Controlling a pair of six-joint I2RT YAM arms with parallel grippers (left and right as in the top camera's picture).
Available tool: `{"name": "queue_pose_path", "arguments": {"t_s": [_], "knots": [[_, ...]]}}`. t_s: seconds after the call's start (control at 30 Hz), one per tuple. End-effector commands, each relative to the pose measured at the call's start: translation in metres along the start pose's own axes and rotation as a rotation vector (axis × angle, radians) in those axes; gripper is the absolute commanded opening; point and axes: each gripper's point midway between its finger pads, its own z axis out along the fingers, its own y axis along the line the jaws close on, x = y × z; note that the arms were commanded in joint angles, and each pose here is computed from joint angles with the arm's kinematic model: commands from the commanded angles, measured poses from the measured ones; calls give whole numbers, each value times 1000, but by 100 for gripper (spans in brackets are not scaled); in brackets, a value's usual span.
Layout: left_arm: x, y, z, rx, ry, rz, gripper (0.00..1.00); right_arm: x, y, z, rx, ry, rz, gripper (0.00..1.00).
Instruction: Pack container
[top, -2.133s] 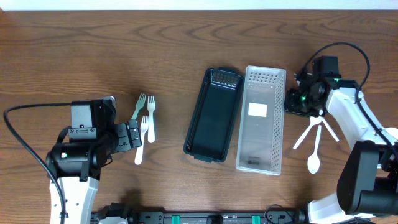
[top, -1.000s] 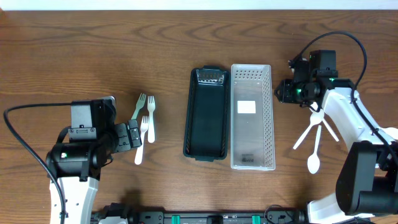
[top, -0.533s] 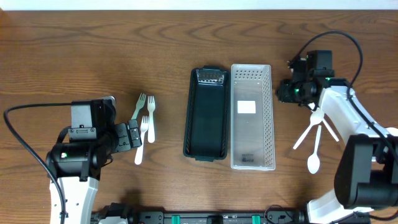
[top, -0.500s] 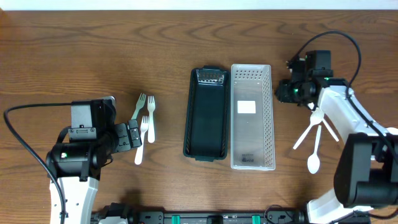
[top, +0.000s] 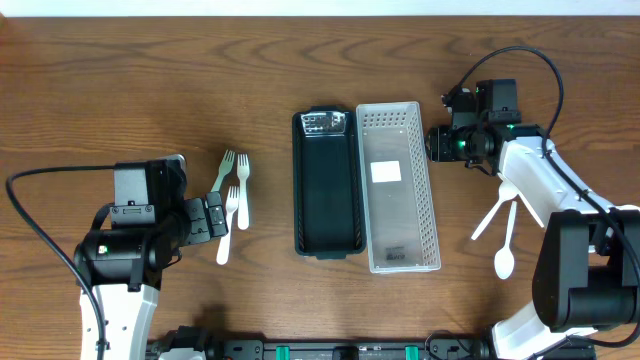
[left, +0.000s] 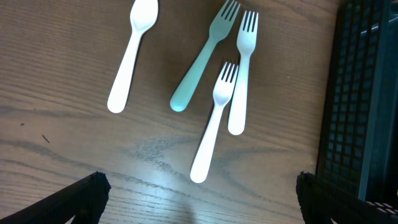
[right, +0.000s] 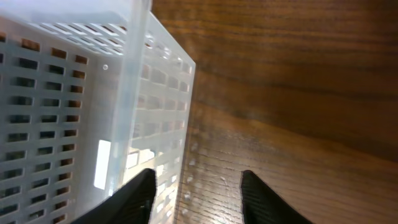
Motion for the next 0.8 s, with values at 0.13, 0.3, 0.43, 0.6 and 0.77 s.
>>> {"name": "queue_pose_path", "arguments": {"t_s": [0.13, 0.3, 0.43, 0.6, 0.77], "knots": [[-6, -1, -5, 5, -19, -6, 98, 2, -51, -27, 269, -12, 182, 62], [-6, -1, -5, 5, -19, -7, 98, 1, -82, -102, 433, -109, 327, 73], [-6, -1, -5, 6, -19, -7, 98, 37, -107, -163, 592, -134, 589, 79], [-6, -1, -5, 5, -19, -7, 98, 67, -115, -172, 598, -75, 704, 84], [-6, -1, -5, 5, -18, -7, 98, 84, -119, -138, 573, 23, 717, 83]]}}
